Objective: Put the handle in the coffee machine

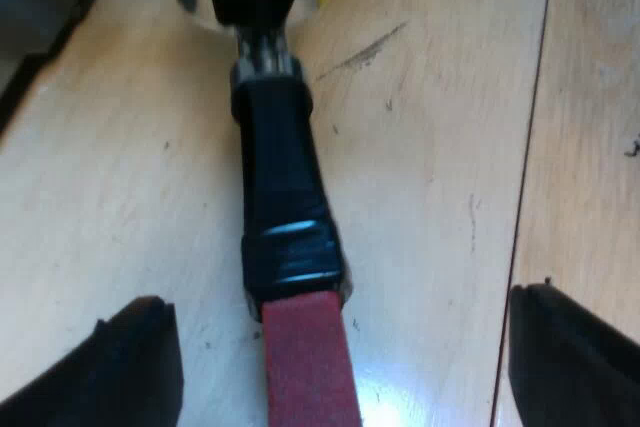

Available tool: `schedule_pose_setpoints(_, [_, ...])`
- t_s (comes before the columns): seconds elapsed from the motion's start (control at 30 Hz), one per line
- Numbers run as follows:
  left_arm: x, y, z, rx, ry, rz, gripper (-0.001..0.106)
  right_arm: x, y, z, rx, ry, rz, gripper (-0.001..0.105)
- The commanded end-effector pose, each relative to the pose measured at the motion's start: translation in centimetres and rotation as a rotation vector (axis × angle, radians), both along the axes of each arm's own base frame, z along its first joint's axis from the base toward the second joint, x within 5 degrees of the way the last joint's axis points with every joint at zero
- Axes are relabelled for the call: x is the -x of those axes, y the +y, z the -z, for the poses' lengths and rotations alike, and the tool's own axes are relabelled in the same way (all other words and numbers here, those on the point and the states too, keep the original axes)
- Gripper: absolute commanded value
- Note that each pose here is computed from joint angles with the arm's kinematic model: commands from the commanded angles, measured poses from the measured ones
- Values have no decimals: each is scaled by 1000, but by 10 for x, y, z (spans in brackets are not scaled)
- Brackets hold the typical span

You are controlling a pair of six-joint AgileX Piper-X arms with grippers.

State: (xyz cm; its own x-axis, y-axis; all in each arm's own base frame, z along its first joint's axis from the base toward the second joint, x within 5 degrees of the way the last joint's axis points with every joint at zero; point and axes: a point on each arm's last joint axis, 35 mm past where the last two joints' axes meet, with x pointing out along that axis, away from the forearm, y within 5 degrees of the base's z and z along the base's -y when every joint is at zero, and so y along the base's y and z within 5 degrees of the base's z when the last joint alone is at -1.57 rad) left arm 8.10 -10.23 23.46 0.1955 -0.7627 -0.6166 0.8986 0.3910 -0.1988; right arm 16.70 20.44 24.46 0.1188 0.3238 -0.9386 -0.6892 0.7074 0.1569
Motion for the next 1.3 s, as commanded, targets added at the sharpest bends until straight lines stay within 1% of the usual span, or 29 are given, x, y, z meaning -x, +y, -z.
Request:
schedule_pose_setpoints(0.03, [-5, -7, 4, -6, 3, 24, 68, -2, 1, -14, -52, -17, 1, 0])
schedule_pose_setpoints(0.13, [-11, -13, 10, -26, 23, 24, 68, -3, 3, -19, -59, -23, 1, 0])
schedule_pose_setpoints(0.27, [-17, -19, 21, -73, 60, 30, 68, -3, 4, -23, -76, -14, -6, 0])
schedule_pose_setpoints(0.4, [-21, -23, 23, -68, 55, 30, 68, -2, 3, -23, -66, -2, -8, 0])
schedule_pose_setpoints(0.43, [-22, -25, 22, -58, 45, 30, 68, -2, 3, -23, -64, 0, -9, 0])
schedule_pose_setpoints(0.73, [-21, -23, 24, -75, 58, 28, 68, -2, 2, -23, -61, 2, -9, 0])
schedule_pose_setpoints(0.8, [-21, -22, 28, -95, 47, 15, 68, -2, 2, -23, -61, 2, -9, 0])
schedule_pose_setpoints(0.87, [-20, -20, 34, -111, 28, 32, 68, -2, 2, -23, -61, 2, -9, 0])
schedule_pose_setpoints(0.97, [-21, -22, 33, -87, 1, 34, 68, -2, 2, -23, -61, 2, -9, 0])
schedule_pose_setpoints(1.3, [-21, -22, 33, -87, 0, 34, 68, -2, 2, -23, -61, 2, -9, 0])
